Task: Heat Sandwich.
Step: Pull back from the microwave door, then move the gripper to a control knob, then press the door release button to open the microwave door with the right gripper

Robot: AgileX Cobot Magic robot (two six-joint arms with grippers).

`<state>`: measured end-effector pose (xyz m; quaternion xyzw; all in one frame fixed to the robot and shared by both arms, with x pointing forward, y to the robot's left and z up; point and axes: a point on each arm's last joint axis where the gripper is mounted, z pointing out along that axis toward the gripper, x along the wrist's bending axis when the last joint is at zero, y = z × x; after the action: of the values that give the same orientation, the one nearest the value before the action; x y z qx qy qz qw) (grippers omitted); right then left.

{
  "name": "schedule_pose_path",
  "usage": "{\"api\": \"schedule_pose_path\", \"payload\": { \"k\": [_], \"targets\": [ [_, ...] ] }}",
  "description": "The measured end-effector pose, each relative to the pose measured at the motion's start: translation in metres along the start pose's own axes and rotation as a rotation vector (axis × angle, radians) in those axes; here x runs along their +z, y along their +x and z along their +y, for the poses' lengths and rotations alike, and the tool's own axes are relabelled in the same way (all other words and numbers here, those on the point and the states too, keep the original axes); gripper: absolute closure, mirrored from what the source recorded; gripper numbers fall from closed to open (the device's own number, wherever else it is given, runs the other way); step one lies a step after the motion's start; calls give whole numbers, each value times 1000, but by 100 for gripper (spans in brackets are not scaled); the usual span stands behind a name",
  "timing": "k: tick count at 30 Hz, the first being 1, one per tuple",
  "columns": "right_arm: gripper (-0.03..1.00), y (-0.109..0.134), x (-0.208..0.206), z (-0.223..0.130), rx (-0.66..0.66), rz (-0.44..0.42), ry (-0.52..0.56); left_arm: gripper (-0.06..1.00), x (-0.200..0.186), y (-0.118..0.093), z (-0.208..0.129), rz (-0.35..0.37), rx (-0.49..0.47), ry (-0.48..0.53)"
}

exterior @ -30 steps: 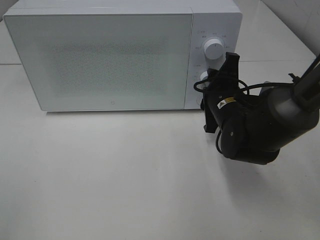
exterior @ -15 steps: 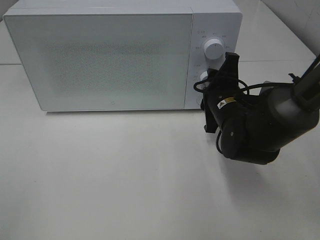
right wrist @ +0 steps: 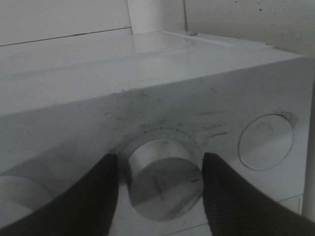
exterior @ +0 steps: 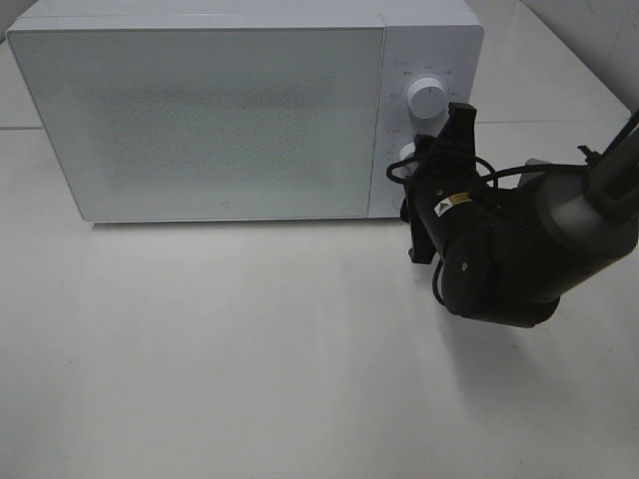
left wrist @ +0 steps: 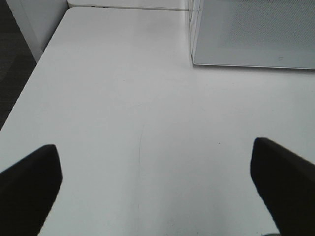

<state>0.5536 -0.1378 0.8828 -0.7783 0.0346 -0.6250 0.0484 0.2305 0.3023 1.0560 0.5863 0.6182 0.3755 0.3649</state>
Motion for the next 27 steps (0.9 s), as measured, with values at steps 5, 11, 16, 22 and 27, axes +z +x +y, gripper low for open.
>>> {"api": "schedule_pose_path", "payload": {
  "k": [5,11,16,22,27],
  "targets": [
    [32,1,0,-1,-3,12,4,-5,0,0,0,0,0,0],
    [21,0,-2,-1,-35,8,9,-5,0,0,0,0,0,0],
    [21,0,-3,-2,-47,15,25,-5,0,0,0,0,0,0],
    [21,-7,-10,0,-96,-8,72,-5,0,0,0,0,0,0],
    [21,-4,-21,-2,-183,-78,138,-5,0,0,0,0,0,0]
  ]
}}
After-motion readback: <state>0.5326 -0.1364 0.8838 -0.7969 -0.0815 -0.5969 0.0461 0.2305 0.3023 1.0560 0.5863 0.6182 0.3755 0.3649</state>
